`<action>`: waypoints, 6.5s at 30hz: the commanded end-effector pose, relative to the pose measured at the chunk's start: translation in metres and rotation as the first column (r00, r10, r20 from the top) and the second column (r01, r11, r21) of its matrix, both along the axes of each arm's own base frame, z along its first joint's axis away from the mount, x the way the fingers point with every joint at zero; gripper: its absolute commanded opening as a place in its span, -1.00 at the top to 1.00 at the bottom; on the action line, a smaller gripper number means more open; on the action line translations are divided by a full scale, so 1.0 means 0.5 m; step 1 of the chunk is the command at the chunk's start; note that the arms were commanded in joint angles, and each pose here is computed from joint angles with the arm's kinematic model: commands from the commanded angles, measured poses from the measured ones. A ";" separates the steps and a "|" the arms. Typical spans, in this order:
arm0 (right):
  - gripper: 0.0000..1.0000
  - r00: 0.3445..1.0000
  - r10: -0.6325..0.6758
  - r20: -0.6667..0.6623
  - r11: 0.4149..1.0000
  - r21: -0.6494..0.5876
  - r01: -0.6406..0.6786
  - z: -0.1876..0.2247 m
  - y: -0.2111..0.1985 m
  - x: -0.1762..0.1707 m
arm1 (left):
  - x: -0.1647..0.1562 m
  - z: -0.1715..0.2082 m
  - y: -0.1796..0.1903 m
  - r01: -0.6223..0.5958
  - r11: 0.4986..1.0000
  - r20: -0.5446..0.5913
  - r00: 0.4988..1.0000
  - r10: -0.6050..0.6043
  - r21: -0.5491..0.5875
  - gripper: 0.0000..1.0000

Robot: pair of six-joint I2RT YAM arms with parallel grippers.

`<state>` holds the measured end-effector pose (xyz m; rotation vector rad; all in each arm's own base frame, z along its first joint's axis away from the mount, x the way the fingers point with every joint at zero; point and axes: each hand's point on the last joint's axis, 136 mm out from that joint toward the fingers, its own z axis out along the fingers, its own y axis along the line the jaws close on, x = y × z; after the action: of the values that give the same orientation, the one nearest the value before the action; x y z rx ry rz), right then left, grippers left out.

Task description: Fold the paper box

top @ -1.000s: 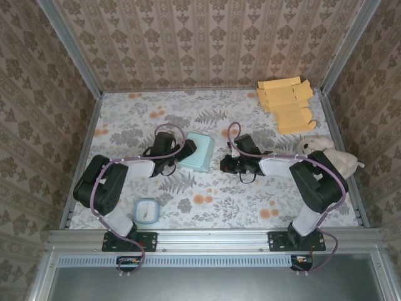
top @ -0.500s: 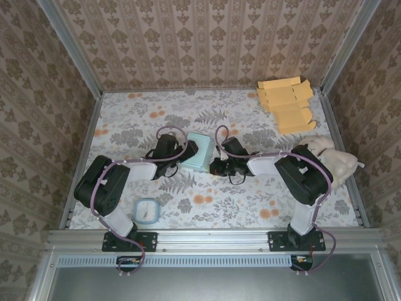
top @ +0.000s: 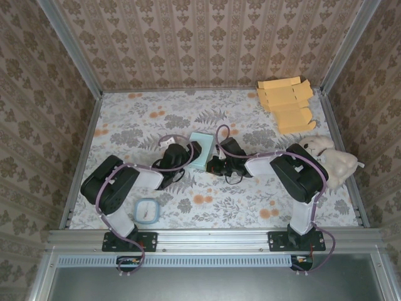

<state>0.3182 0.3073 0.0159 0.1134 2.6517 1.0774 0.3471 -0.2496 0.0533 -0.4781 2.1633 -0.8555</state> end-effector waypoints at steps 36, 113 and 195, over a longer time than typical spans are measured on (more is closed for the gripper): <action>1.00 0.999 -0.017 0.044 0.976 -0.217 0.026 -0.044 -0.142 0.024 | -0.061 -0.005 0.060 0.209 0.960 -0.224 0.960 -0.166 0.184 -0.93; -0.07 0.866 0.153 0.476 0.964 -0.265 -0.025 0.091 -0.112 0.216 | -0.153 0.037 -0.014 0.062 0.992 -0.272 0.962 -0.029 0.112 -0.92; -0.01 0.890 0.049 0.454 0.556 -0.752 0.354 0.271 -0.518 0.441 | -0.021 0.286 0.107 0.122 0.847 0.097 0.975 -0.199 0.517 -0.91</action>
<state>0.5482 0.0946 0.1777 -0.0353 2.2331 -0.0776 0.3471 -0.1945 0.2122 -0.0689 2.1969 -0.4389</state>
